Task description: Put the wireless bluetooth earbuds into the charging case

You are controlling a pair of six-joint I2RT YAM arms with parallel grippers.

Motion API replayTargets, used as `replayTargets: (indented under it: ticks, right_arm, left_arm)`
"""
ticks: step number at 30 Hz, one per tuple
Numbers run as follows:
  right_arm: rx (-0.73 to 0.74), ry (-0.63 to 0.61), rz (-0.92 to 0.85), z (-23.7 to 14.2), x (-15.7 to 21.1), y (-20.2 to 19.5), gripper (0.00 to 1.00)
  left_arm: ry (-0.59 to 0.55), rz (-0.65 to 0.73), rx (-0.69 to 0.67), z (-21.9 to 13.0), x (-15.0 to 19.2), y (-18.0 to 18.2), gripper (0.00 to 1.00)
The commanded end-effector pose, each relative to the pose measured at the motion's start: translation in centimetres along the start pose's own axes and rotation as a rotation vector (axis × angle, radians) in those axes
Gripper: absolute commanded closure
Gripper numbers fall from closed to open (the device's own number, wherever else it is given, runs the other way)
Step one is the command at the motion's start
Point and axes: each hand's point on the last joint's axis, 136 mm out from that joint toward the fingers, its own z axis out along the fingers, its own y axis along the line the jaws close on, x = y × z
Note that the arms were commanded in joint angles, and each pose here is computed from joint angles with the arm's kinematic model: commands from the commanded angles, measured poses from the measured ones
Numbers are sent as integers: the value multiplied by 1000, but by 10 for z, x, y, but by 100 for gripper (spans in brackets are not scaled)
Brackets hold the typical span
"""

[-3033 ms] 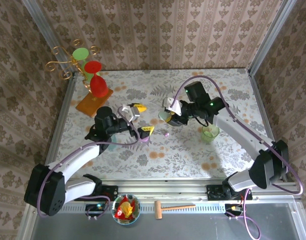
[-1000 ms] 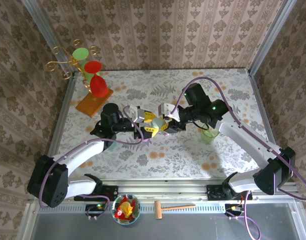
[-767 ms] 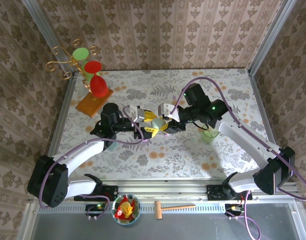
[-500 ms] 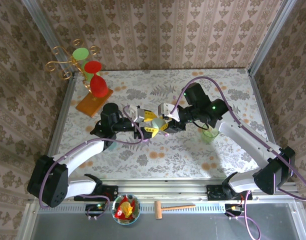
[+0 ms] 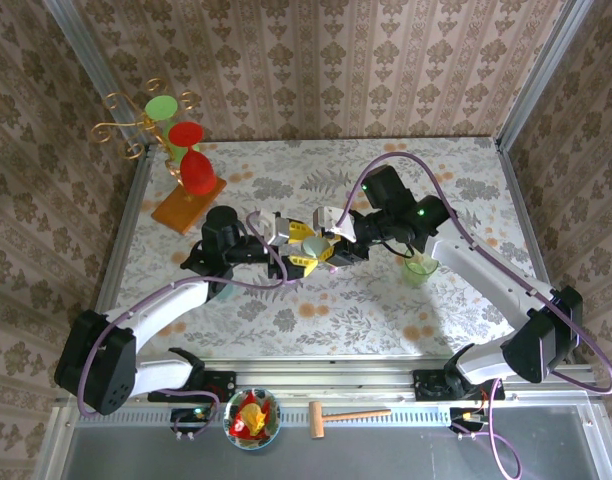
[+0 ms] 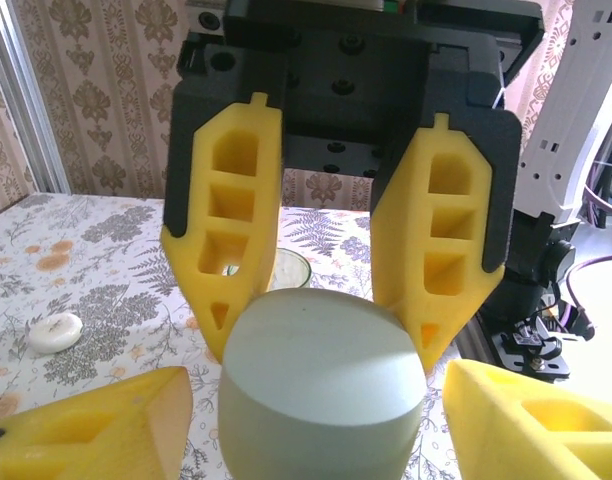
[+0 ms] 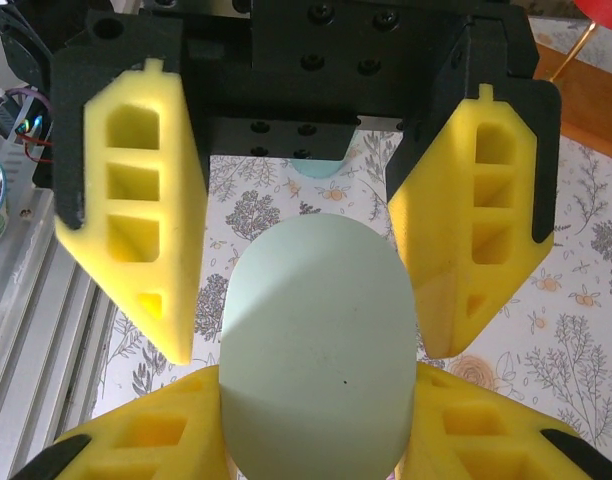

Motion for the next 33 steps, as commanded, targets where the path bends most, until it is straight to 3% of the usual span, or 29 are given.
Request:
replayTargets:
  ticks: [1, 11, 27, 33]
  right_arm:
    - [19, -58, -49, -13, -20, 4, 67]
    - [20, -86, -49, -16, -23, 8, 68]
    - [-5, -24, -19, -1, -9, 1, 68]
    - [-2, -29, -27, -4, -11, 2, 68]
  left_arm:
    - [-16, 29, 27, 2, -11, -3, 31]
    - [-12, 27, 28, 2, -10, -3, 35]
    - [-18, 27, 17, 2, -14, -1, 33]
    - [-16, 20, 24, 3, -13, 0, 39]
